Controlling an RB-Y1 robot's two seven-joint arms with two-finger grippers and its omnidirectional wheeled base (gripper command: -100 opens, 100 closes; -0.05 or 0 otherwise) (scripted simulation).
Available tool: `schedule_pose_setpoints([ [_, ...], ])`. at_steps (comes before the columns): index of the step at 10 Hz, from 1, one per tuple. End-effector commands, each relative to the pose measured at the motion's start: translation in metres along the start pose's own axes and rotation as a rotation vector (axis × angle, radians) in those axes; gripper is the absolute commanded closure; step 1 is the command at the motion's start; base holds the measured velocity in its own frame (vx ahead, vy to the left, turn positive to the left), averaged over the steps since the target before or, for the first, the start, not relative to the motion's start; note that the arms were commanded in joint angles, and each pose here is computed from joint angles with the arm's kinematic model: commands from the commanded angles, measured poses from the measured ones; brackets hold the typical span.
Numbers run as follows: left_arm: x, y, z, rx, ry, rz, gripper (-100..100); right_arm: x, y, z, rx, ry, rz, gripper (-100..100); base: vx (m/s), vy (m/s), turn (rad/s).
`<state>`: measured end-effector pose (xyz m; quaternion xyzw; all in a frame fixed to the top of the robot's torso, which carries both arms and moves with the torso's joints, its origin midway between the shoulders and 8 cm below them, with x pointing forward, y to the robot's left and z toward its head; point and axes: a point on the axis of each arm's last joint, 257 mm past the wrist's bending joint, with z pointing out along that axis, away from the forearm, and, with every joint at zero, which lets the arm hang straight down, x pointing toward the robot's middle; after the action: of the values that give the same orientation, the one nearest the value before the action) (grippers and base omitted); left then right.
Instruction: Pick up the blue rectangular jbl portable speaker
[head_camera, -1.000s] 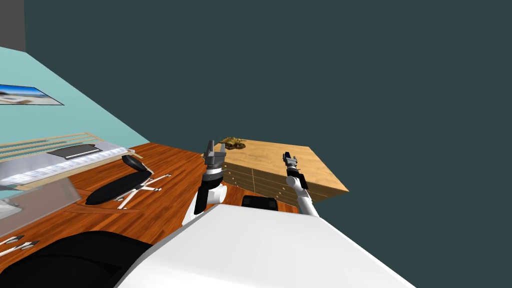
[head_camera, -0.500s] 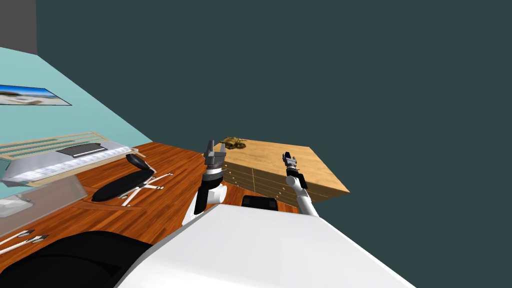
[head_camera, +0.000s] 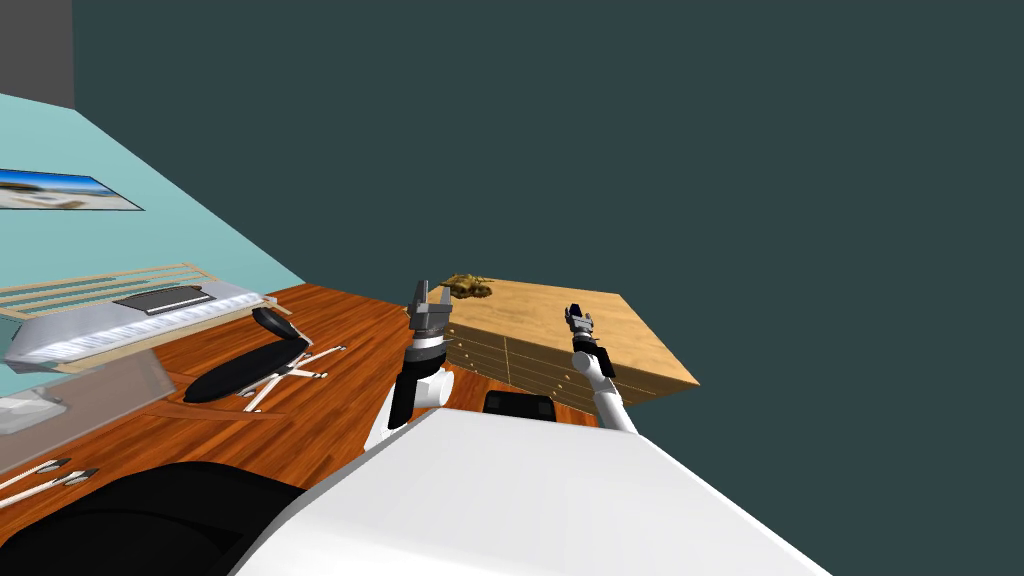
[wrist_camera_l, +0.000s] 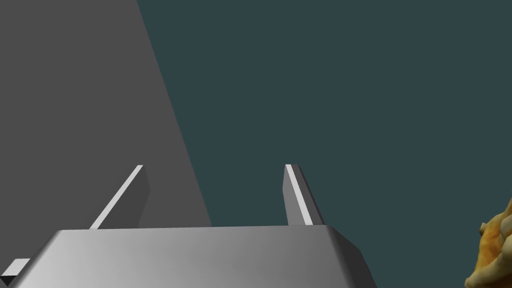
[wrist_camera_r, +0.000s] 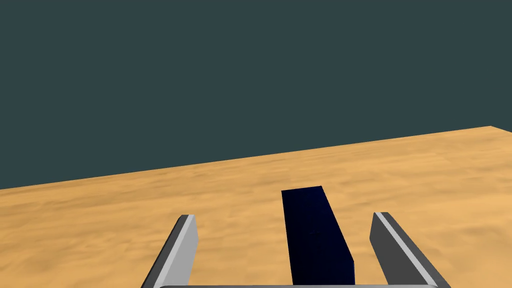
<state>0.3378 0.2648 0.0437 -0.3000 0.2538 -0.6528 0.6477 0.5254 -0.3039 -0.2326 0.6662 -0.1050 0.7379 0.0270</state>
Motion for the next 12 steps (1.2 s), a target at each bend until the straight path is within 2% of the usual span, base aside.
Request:
schedule_pose_setpoints([
  [1, 0.0, 0.0, 0.0, 0.0, 0.0, 0.0, 0, 0.0, 0.0, 0.0, 0.0, 0.0, 0.0, -100, 0.006, 0.006, -0.018],
  [2, 0.0, 0.0, 0.0, 0.0, 0.0, 0.0, 0, 0.009, 0.012, 0.0, -0.025, 0.017, 0.004, -100, -0.08, -0.029, 0.112],
  [4, 0.0, 0.0, 0.0, 0.0, 0.0, 0.0, 0, 0.009, 0.012, 0.0, -0.025, 0.017, 0.004, -100, -0.081, -0.016, 0.081],
  [12, 0.0, 0.0, 0.0, 0.0, 0.0, 0.0, 0, 0.012, 0.014, 0.0, -0.031, 0.021, 0.004, -100, -0.014, 0.001, 0.003],
])
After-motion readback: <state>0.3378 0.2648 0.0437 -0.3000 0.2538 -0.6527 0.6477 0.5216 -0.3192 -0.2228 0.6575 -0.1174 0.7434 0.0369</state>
